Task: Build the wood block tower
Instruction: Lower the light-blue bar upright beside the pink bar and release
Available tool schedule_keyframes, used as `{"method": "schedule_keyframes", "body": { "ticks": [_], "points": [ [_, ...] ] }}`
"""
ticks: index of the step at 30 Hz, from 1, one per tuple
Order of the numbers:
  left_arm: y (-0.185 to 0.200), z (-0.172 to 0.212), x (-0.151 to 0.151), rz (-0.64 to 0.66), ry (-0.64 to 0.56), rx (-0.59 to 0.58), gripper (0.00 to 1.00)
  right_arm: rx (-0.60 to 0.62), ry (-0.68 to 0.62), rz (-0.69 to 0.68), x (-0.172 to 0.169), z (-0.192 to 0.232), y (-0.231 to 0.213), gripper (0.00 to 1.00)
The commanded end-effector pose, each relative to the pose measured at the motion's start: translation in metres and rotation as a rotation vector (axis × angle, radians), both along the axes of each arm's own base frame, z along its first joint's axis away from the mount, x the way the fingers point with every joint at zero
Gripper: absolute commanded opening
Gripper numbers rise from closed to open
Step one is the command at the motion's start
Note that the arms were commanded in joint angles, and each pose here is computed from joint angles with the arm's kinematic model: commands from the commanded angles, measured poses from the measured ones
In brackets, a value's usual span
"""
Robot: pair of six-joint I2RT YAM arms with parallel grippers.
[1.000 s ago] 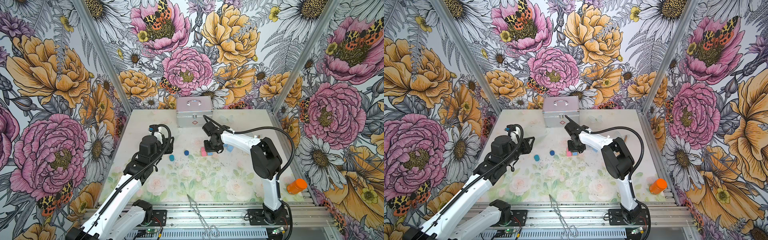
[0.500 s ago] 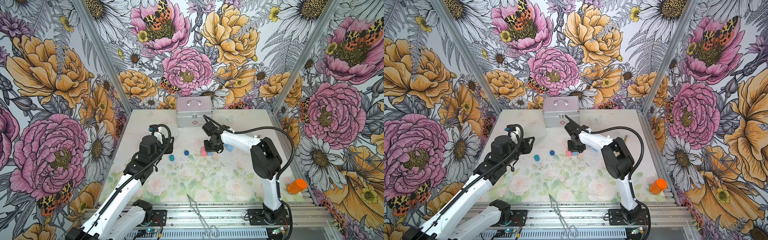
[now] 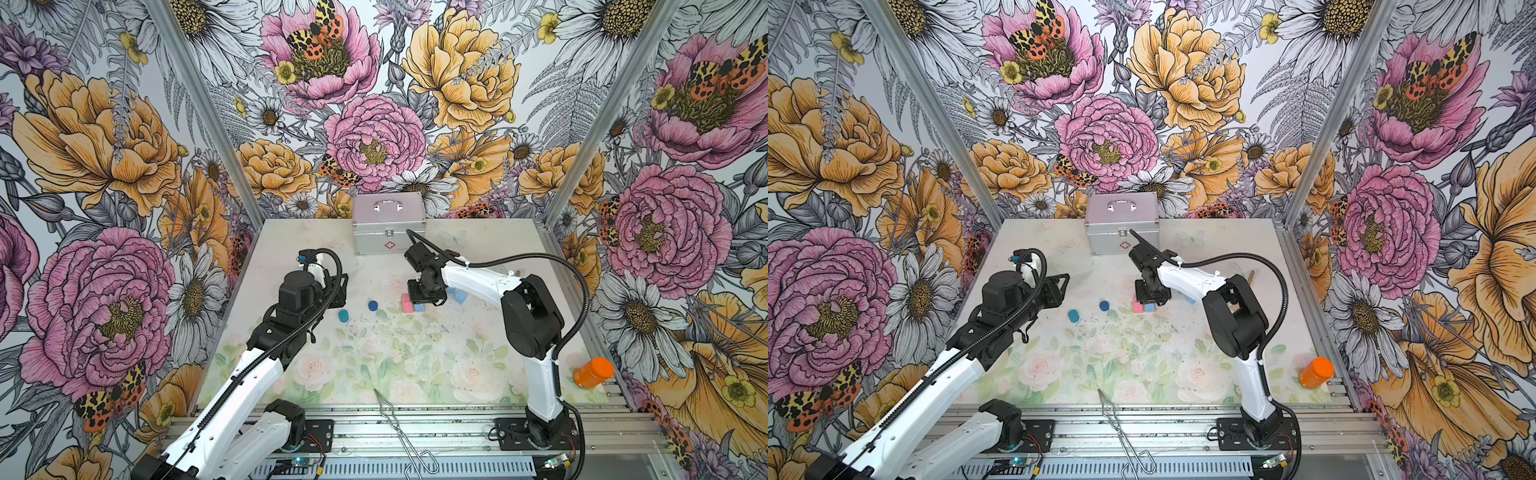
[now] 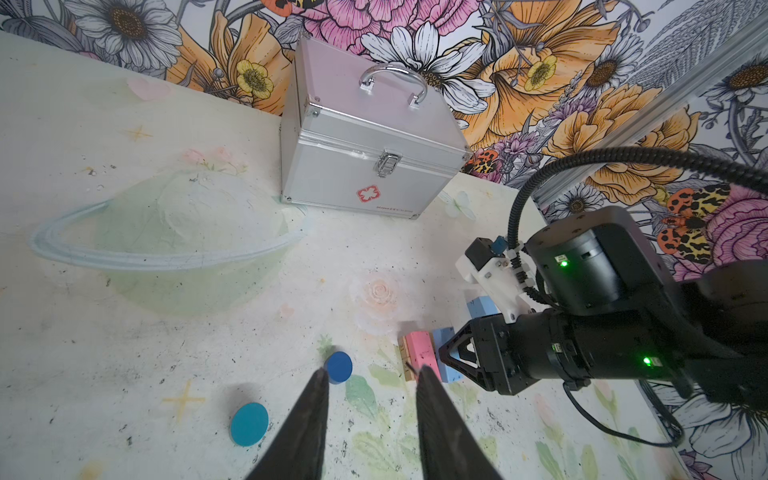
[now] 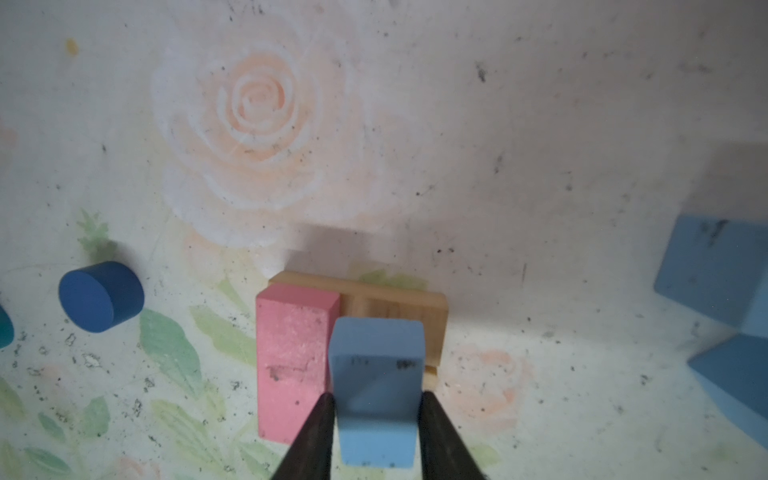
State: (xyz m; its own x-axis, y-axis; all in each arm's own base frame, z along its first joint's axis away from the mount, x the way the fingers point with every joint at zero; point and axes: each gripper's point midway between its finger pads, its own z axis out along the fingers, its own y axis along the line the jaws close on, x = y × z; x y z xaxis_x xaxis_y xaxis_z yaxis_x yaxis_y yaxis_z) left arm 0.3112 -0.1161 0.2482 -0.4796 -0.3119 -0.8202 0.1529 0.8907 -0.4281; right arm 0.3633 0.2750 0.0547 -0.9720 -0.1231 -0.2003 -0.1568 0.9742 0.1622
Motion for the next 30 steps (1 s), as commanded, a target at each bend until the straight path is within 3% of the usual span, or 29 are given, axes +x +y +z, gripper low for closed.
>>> {"method": "schedule_keyframes", "body": {
  "ticks": [1,11,18,23,25,28,30],
  "points": [
    [-0.002,0.001,-0.001,-0.016,-0.013,0.008,0.37,0.0,-0.008,-0.012,0.005,0.001,0.005,0.37],
    [-0.002,0.001,-0.001,-0.015,-0.012,0.008,0.37,-0.005,-0.036,-0.025,0.009,0.01,0.0,0.39],
    [-0.013,0.001,0.001,-0.06,0.002,-0.009,0.35,0.028,-0.145,-0.037,0.017,0.058,-0.008,0.4],
    [-0.031,-0.008,0.005,-0.116,0.049,-0.022,0.28,0.049,-0.221,-0.042,0.017,0.091,-0.019,0.4],
    [-0.039,-0.013,0.007,-0.139,0.072,-0.021,0.24,0.052,-0.238,-0.043,0.016,0.098,-0.026,0.34],
    [-0.055,-0.021,0.011,-0.178,0.11,-0.012,0.18,0.081,-0.252,-0.052,0.016,0.098,-0.034,0.02],
    [-0.065,-0.028,0.015,-0.197,0.137,-0.003,0.13,0.123,-0.253,-0.058,0.016,0.094,-0.036,0.0]
  ]
}}
